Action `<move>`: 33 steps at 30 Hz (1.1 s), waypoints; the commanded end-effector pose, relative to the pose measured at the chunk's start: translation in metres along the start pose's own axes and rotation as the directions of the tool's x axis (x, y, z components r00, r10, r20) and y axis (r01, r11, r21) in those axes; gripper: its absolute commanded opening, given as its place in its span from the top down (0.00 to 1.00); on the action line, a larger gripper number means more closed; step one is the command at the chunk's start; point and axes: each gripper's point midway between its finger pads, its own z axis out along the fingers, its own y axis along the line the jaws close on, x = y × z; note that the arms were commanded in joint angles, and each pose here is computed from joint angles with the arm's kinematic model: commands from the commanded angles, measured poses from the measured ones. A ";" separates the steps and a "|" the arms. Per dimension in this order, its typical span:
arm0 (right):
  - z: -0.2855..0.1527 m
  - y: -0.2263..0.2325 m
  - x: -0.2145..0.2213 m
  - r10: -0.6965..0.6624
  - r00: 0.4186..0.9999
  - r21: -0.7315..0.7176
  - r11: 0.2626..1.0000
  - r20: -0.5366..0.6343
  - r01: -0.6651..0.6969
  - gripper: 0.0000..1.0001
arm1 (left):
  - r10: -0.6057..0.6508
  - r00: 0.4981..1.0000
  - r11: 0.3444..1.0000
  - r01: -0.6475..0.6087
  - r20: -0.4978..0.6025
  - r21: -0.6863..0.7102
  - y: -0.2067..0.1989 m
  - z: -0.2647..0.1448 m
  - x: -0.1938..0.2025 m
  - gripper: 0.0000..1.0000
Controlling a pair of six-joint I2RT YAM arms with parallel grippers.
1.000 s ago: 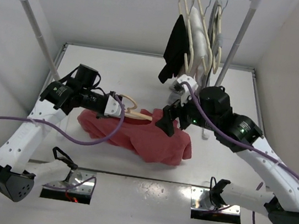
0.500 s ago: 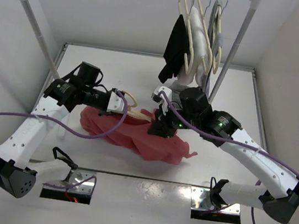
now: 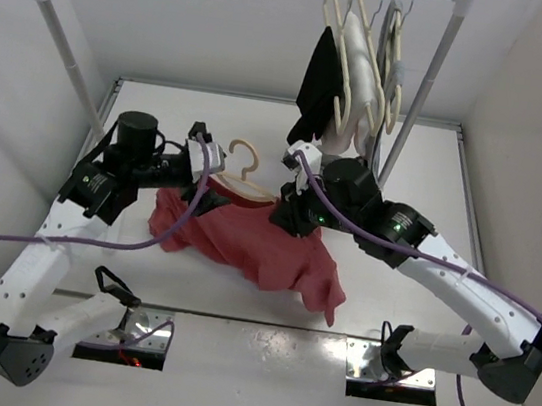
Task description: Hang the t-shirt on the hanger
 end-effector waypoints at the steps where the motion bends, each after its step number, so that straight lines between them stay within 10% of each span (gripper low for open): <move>1: -0.001 0.008 -0.053 0.011 0.988 0.034 0.999 0.156 -0.016 1.00 | -0.052 0.993 0.970 0.074 0.102 -0.233 0.034 -0.019 -0.030 0.00; 13: 0.021 0.049 -0.130 -0.028 0.952 0.185 0.982 0.306 -0.031 1.00 | -0.066 0.960 0.631 0.251 0.272 -0.734 0.085 -0.133 -0.073 0.00; 24: 0.016 0.062 -0.228 -0.229 0.852 0.480 0.877 0.471 -0.029 1.00 | 0.023 0.960 -0.098 0.282 0.281 -0.955 0.086 -0.307 -0.059 0.00; 33: 0.033 0.073 -0.288 -0.296 0.751 0.551 0.827 0.590 -0.107 1.00 | 0.029 0.964 -0.151 0.265 0.264 -0.952 0.074 -0.318 -0.046 0.00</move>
